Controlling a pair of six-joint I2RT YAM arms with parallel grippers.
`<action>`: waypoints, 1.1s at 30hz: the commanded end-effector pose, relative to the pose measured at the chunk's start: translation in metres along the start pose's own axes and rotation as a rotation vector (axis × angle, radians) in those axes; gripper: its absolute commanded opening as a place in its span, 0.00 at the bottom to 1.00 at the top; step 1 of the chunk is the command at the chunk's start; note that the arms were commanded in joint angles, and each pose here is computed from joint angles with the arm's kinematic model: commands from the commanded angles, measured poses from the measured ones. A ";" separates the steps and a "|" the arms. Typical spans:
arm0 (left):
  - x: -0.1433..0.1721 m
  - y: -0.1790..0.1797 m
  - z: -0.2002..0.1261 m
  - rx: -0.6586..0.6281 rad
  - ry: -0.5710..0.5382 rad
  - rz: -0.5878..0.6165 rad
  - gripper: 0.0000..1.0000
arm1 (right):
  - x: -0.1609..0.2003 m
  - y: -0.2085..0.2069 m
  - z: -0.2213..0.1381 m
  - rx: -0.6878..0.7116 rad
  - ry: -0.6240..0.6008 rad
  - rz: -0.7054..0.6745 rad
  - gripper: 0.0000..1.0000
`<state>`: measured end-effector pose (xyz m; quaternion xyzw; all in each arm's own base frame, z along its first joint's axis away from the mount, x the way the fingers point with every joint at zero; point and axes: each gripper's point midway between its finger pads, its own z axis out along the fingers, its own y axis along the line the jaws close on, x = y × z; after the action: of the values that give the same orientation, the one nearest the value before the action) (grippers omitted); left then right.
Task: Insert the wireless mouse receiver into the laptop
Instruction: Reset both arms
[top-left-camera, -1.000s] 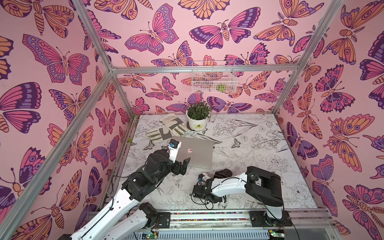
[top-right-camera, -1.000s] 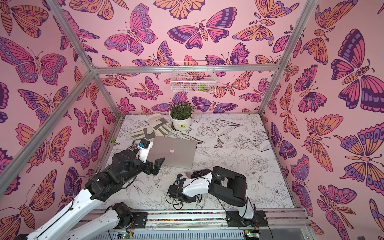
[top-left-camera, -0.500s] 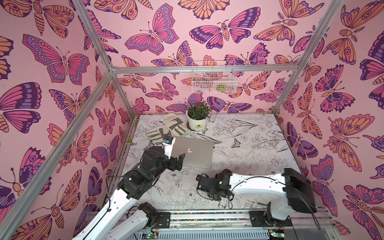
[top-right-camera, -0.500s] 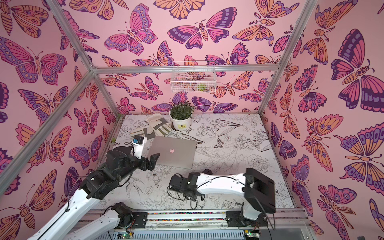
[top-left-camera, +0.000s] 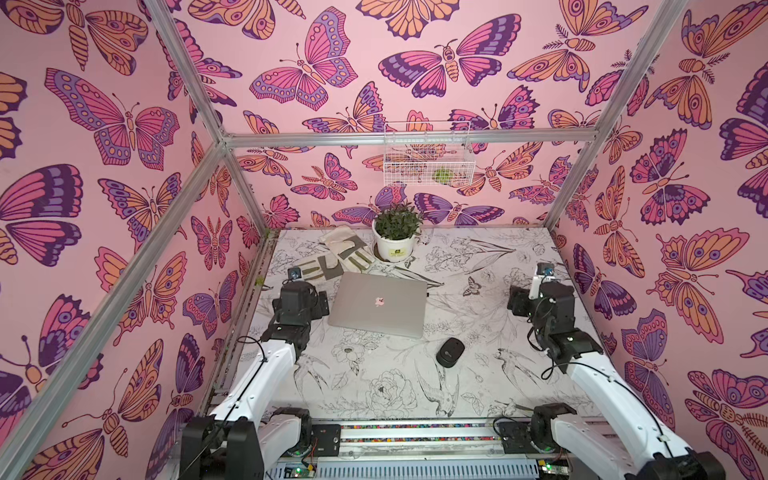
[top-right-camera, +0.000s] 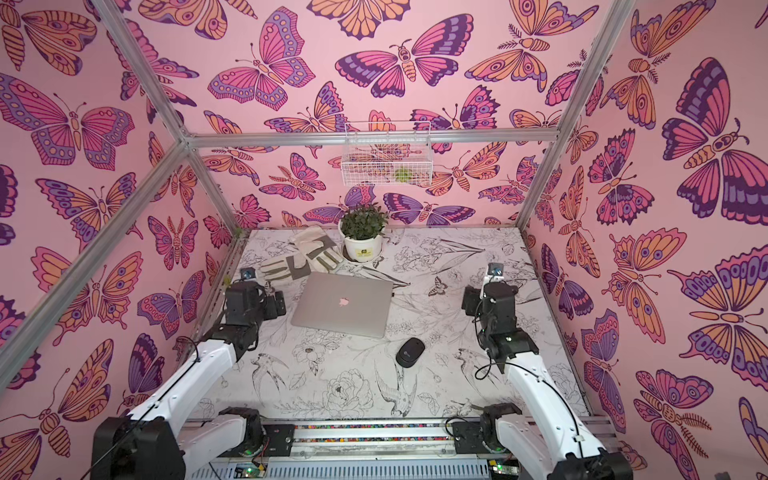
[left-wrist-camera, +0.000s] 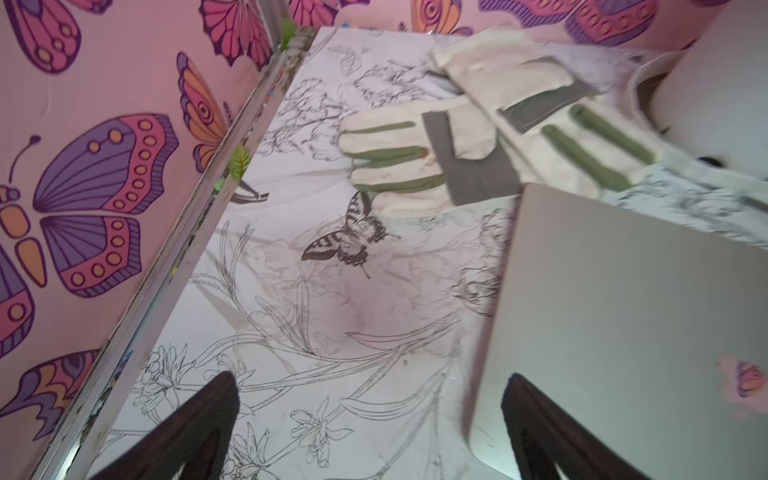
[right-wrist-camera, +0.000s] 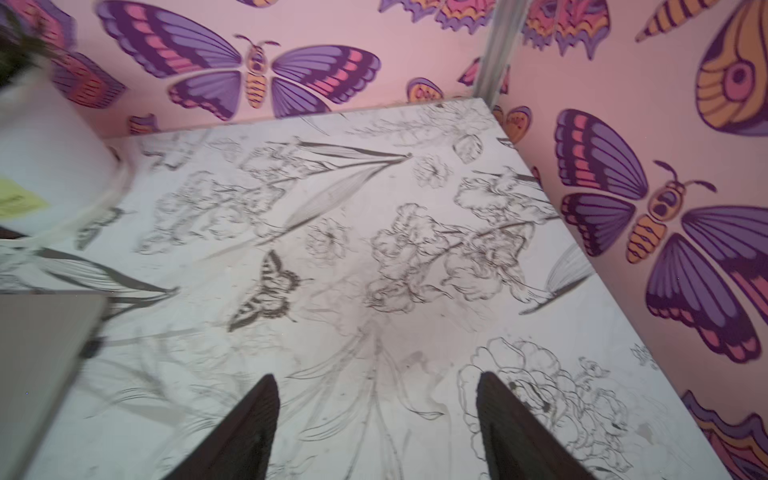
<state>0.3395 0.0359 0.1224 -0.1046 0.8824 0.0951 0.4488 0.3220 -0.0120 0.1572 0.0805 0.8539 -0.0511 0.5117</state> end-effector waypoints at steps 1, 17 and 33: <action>-0.029 0.003 0.011 -0.014 -0.196 -0.033 1.00 | -0.024 -0.010 0.006 0.060 -0.172 -0.018 0.75; 0.000 -0.037 0.057 0.216 -0.266 0.047 1.00 | 0.024 0.018 0.092 -0.089 -0.103 -0.041 0.78; -0.001 -0.037 0.055 0.215 -0.270 0.049 1.00 | 0.022 0.019 0.093 -0.139 -0.109 -0.020 0.99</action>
<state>0.3936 0.0169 0.0860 -0.0276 0.8257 0.0291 0.5626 0.3921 -0.0095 0.0875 0.0369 0.8295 -0.0058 0.5573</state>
